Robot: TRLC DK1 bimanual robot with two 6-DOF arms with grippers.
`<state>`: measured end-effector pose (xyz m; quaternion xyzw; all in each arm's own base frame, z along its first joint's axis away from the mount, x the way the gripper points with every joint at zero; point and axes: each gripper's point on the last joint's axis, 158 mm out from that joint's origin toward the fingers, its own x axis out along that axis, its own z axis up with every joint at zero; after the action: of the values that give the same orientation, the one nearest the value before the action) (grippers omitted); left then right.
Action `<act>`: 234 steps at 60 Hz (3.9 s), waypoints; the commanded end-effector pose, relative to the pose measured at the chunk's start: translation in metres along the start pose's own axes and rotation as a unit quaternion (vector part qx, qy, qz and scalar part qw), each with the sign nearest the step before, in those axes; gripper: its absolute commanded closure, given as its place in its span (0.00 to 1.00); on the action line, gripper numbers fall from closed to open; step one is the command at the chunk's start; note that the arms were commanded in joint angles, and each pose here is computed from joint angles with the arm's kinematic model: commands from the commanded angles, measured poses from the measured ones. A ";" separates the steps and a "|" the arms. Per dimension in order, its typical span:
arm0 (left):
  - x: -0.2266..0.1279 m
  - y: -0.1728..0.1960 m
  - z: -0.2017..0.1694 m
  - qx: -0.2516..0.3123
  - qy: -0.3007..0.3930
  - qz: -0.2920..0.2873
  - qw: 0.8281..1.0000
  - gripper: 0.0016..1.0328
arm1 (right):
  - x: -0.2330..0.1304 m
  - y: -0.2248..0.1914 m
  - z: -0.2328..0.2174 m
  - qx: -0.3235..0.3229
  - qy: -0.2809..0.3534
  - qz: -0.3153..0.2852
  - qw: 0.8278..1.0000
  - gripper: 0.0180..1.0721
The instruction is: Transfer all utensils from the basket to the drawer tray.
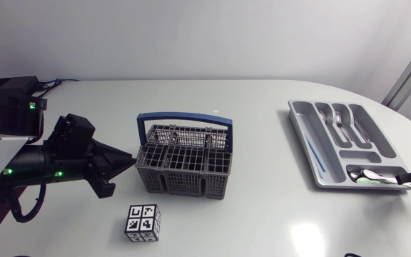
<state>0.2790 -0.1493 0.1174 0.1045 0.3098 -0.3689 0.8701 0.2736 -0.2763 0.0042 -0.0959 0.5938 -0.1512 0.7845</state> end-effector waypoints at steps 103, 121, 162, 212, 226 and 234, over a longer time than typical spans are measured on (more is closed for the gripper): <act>0.005 -0.011 -0.015 -0.002 0.011 -0.016 1.000 0.76 | 0.018 0.006 0.015 -0.009 0.006 0.014 1.000 0.94; 0.005 -0.010 -0.016 -0.002 0.012 -0.016 1.000 0.76 | 0.024 0.010 0.021 -0.007 0.006 0.018 1.000 0.94; 0.005 -0.011 -0.015 -0.002 0.011 -0.016 1.000 0.76 | 0.016 0.018 0.006 -0.017 0.011 0.020 1.000 0.94; 0.005 0.031 -0.013 -0.031 0.009 0.023 0.999 0.76 | -0.117 0.131 0.069 -0.088 -0.166 0.098 0.977 0.91; 0.019 0.040 -0.023 -0.044 0.024 0.022 0.999 0.77 | -0.157 0.211 0.080 -0.127 -0.204 0.157 0.958 0.92; 0.027 0.047 -0.026 -0.050 0.030 0.021 0.998 0.77 | -0.174 0.258 0.079 -0.154 -0.213 0.194 0.945 0.92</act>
<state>0.3047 -0.1221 0.0753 0.0736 0.3576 -0.3297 0.8706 0.3474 0.0020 0.1098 -0.1468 0.4232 0.1060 0.8877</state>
